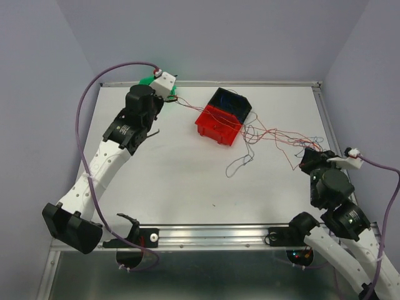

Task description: Untangle the cables

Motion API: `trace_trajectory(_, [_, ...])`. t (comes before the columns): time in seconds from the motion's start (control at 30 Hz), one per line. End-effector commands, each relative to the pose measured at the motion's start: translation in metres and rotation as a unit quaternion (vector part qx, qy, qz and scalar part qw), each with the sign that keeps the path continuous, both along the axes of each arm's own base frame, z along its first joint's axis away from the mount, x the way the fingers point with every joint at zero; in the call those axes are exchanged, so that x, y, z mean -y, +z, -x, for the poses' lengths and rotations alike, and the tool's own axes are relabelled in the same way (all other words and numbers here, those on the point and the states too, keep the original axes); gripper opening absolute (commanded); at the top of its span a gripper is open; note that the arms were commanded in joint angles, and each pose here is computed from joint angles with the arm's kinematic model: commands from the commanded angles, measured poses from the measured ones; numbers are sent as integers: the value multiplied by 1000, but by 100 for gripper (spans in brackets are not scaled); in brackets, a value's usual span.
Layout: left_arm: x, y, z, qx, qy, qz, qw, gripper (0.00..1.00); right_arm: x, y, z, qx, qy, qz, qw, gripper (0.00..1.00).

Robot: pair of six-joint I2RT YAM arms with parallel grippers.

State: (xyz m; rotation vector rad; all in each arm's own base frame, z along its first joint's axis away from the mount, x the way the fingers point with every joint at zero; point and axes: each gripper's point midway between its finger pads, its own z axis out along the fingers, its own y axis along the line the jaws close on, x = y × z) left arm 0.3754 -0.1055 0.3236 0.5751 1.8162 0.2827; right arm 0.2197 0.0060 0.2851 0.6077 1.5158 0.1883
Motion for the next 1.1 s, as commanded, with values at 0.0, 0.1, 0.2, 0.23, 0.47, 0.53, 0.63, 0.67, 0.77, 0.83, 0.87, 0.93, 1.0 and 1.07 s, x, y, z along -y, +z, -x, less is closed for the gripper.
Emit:
trace_trajectory(0.0, [-51,61,-3,86,99,33,991,0,41,28,26,66,-84,-61,992,1])
trace_trajectory(0.1, [-77,71,-4,102,134,38,985,0,57,35,48,109,-90,-98,985,1])
trace_trajectory(0.2, [-85,71,-6,101,135,42,985,0,49,38,46,110,-65,-94,987,0])
trace_trajectory(0.23, [-86,69,-7,99,139,41,985,0,41,36,39,93,-56,-77,991,0])
trace_trajectory(0.47, [-45,88,-9,84,27,63,994,0,-21,31,0,32,72,12,997,1])
trace_trajectory(0.53, [-27,95,-5,81,-22,75,994,0,-67,29,-6,30,188,39,981,1])
trace_trajectory(0.63, [-1,104,5,60,-89,95,990,0,-147,25,7,50,402,87,910,25])
trace_trajectory(0.67, [9,106,12,47,-111,97,988,0,-166,26,16,63,458,102,881,37])
trace_trajectory(0.77, [41,98,28,20,-165,103,981,0,-203,24,30,84,559,113,817,82])
trace_trajectory(0.83, [56,93,40,13,-181,99,978,0,-206,15,21,75,556,121,819,92])
trace_trajectory(0.87, [72,84,50,0,-201,94,975,0,-208,13,17,76,555,127,818,96])
trace_trajectory(0.93, [85,77,59,-9,-212,89,973,0,-212,10,10,68,556,130,818,100])
trace_trajectory(1.0, [97,66,68,-27,-228,87,969,0,-222,16,2,92,565,138,808,100])
trace_trajectory(1.07, [111,56,75,-42,-247,85,965,0,-231,28,-1,143,571,149,795,100])
